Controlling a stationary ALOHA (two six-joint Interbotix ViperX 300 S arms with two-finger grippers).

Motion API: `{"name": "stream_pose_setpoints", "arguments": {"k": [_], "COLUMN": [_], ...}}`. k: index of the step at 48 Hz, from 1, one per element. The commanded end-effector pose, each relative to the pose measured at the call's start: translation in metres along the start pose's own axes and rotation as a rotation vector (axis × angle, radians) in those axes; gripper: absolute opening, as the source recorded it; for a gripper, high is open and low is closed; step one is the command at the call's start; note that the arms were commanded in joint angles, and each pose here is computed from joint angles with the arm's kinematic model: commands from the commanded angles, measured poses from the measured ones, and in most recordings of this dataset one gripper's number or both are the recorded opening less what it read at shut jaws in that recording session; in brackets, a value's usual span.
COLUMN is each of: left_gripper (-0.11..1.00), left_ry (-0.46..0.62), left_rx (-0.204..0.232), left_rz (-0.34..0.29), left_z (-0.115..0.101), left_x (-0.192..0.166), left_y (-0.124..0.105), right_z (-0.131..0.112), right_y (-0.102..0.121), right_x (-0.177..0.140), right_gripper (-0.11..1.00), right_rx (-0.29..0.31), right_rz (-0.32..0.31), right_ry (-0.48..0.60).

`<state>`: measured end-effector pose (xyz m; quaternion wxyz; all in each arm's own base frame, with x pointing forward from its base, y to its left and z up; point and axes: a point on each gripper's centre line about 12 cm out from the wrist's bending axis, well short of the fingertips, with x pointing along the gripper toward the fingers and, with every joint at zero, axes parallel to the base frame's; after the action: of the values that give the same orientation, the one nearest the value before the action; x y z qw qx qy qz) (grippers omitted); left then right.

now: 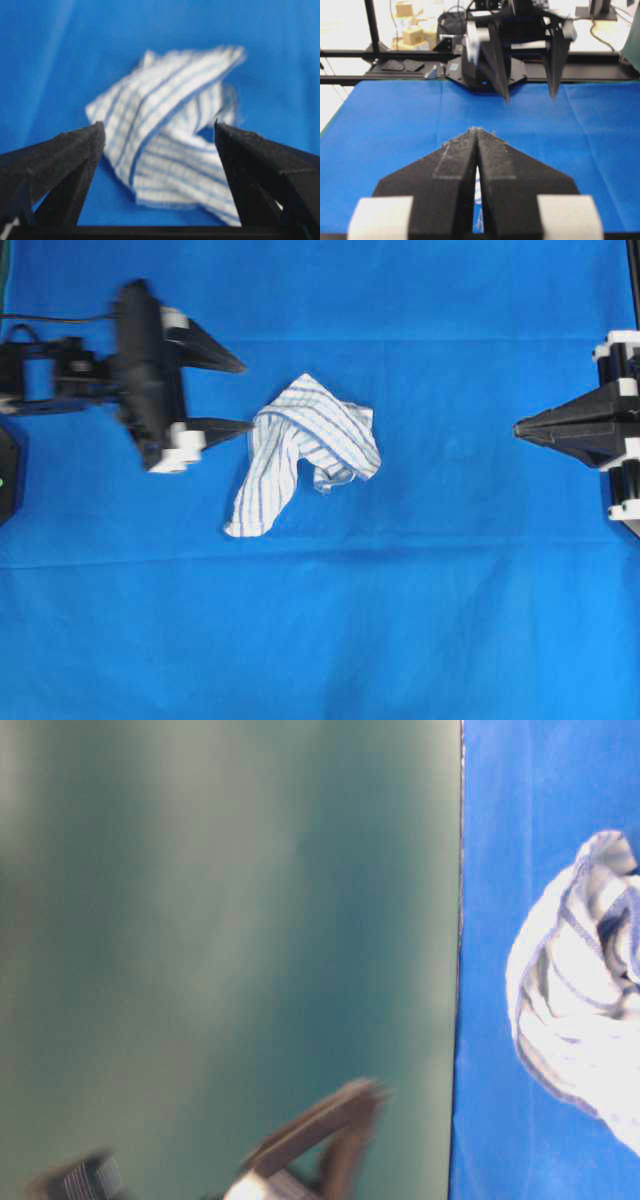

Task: Hand over the towel.
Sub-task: 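Close the left gripper on the towel's edge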

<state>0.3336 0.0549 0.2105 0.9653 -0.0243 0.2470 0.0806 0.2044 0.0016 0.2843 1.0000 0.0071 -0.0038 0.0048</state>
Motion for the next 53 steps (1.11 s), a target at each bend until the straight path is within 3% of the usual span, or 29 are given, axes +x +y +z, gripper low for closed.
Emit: {"name": "stream_pose_setpoints", "arguments": {"k": [1, 13, 31, 35, 41, 46, 48, 53], "left_gripper": [0.93, 0.93, 0.9, 0.75, 0.4, 0.13, 0.06, 0.05], "left_ry": [0.051, 0.201, 0.243, 0.25, 0.246, 0.21, 0.193, 0.149], "left_rx": [-0.009, -0.017, 0.006, 0.017, 0.021, 0.021, 0.021, 0.02], "left_rz": [0.011, 0.003, -0.016, -0.019, -0.021, -0.024, -0.026, -0.026], "left_z": [-0.005, -0.049, -0.065, -0.065, -0.061, -0.046, -0.037, -0.014], "left_x": [0.025, 0.077, 0.086, 0.086, 0.082, 0.071, 0.065, 0.048], "left_y": [0.004, 0.0, -0.009, -0.01, -0.01, -0.011, -0.012, -0.012], "right_z": [0.005, 0.002, -0.004, -0.004, -0.004, -0.005, -0.005, -0.004], "right_y": [0.0, 0.0, 0.0, 0.0, 0.0, 0.0, 0.0, 0.0], "right_x": [0.004, 0.006, 0.007, 0.007, 0.007, 0.007, 0.007, 0.007], "right_gripper": [0.0, 0.0, 0.0, 0.0, 0.0, 0.0, 0.0, 0.0], "right_rx": [0.005, 0.012, 0.014, 0.014, 0.015, 0.015, 0.015, 0.015], "right_rz": [0.001, 0.0, -0.001, -0.002, -0.001, -0.001, -0.001, -0.001], "right_ry": [-0.006, 0.012, 0.049, 0.049, 0.051, 0.055, 0.06, 0.057]}}
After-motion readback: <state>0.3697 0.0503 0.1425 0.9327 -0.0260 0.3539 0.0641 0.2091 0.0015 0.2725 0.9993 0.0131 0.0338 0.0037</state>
